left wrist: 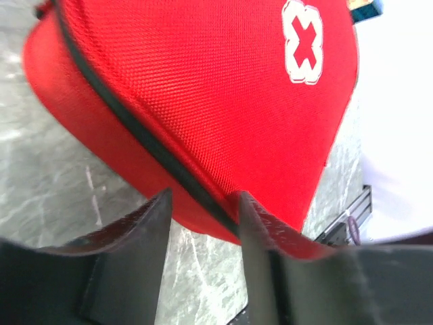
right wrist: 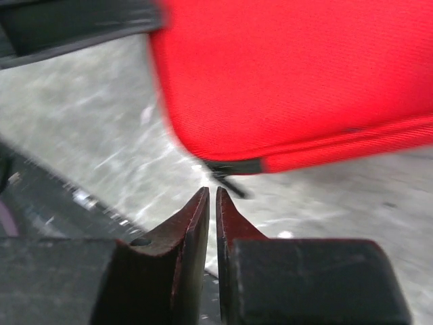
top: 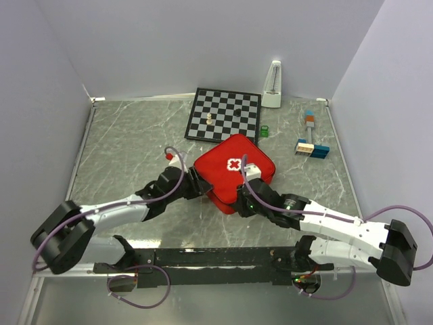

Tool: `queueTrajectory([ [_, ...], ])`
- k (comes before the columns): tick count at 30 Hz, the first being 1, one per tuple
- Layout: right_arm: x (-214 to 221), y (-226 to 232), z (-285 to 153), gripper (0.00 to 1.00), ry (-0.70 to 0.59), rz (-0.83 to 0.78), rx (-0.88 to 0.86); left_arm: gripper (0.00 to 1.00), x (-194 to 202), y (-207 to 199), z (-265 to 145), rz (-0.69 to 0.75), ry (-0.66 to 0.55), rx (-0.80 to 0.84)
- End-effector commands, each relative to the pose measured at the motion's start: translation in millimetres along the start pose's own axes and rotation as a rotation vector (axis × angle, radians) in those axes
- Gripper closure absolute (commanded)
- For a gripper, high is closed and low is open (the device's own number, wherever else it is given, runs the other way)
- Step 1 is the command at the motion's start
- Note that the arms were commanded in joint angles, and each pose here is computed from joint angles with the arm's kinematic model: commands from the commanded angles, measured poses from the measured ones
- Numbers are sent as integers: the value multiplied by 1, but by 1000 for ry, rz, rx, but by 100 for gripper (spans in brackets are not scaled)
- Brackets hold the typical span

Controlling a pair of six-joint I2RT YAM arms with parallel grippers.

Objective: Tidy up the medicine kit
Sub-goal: Adjust the medicine box at the center of the board.

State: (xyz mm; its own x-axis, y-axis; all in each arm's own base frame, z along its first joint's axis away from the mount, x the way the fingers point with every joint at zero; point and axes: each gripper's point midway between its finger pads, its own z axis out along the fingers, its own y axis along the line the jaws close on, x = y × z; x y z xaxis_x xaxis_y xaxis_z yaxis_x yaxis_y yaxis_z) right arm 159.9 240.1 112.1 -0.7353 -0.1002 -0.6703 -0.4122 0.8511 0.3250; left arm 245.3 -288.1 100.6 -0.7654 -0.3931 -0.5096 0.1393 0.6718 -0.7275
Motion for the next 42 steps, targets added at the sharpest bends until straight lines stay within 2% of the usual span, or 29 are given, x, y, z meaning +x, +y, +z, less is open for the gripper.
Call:
queueTrajectory([
  [1,-20,-35,-16,84,-83,5,198,43,-17,-10,-20,44,-73,62],
  [5,-39,-54,-25,78,-141,35,263,27,-6,-54,-41,70,-43,294],
  [10,-61,-78,-26,69,-178,100,285,20,22,-83,-41,202,-8,274],
  [13,-69,-86,-25,67,-194,104,308,16,44,-89,-30,174,73,247],
  [15,-75,-88,-26,67,-205,115,310,4,56,-96,-25,123,101,261],
  [18,-79,-90,-26,67,-209,123,305,4,73,-103,-20,88,95,269],
  [23,-80,-90,-25,67,-205,107,305,3,95,-96,-9,109,116,193],
  [26,-80,-91,-21,68,-201,94,309,24,100,-97,-8,84,121,207],
  [27,-80,-94,-19,68,-200,94,322,26,103,-97,-10,78,123,210],
  [31,-76,-107,-6,70,-162,120,369,29,107,-94,-11,62,98,184],
  [35,-78,-110,-4,71,-180,166,391,30,103,-92,-2,36,53,178],
  [39,-86,-124,-19,61,-240,235,449,25,97,-79,6,19,-1,113],
  [42,-95,-130,-29,48,-282,265,444,22,88,-71,3,-1,-36,107],
])
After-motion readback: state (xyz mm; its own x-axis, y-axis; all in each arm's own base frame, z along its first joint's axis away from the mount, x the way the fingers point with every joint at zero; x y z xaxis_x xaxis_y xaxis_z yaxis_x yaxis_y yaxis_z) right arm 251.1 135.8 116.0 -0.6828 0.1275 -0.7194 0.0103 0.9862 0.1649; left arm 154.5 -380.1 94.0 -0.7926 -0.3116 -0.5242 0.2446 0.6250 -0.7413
